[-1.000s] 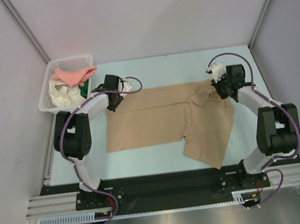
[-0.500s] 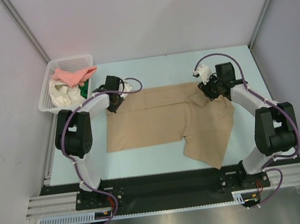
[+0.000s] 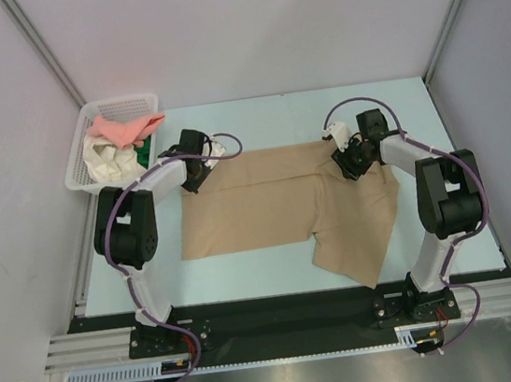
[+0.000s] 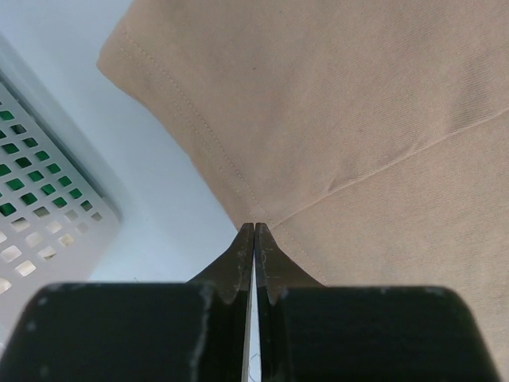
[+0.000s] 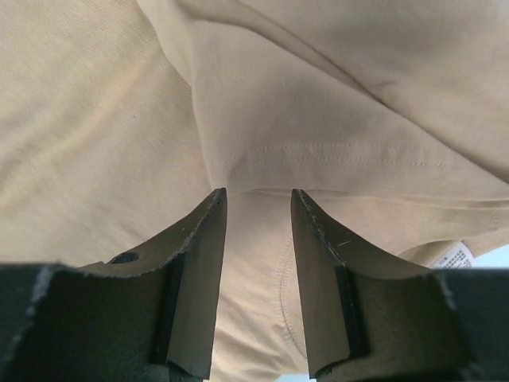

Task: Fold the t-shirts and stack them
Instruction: Fold the tshirt

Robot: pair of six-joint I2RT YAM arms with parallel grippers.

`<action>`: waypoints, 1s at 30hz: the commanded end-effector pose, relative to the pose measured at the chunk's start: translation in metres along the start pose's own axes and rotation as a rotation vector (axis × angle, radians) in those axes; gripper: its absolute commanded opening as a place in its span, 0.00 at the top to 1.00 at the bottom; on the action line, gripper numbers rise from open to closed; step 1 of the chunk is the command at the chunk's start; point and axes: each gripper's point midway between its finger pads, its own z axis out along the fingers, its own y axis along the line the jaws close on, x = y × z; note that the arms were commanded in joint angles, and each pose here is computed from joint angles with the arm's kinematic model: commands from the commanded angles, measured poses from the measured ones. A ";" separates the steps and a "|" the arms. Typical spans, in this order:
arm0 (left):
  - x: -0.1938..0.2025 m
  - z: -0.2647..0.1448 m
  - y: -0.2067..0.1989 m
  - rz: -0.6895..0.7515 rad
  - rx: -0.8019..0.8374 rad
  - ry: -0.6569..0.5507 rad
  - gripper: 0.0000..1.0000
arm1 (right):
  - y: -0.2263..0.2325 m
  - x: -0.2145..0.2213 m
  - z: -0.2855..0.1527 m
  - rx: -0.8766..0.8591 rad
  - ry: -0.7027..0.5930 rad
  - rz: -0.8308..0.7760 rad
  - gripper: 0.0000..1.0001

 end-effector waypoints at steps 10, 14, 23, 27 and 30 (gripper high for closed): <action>-0.008 -0.009 0.007 -0.024 -0.031 -0.036 0.96 | 0.007 -0.016 0.012 -0.038 -0.012 -0.033 0.57; -0.009 -0.009 0.008 -0.031 -0.031 -0.039 0.96 | 0.006 -0.013 0.015 -0.029 0.000 -0.031 0.59; -0.010 -0.011 0.009 -0.028 -0.039 -0.045 0.96 | 0.006 -0.007 0.016 -0.007 0.030 -0.029 0.93; -0.010 -0.012 0.010 -0.028 -0.045 -0.052 0.97 | 0.007 -0.014 0.005 0.011 0.018 -0.048 1.00; -0.010 -0.013 0.012 -0.024 -0.055 -0.058 0.97 | 0.014 -0.023 -0.008 0.015 0.001 -0.072 1.00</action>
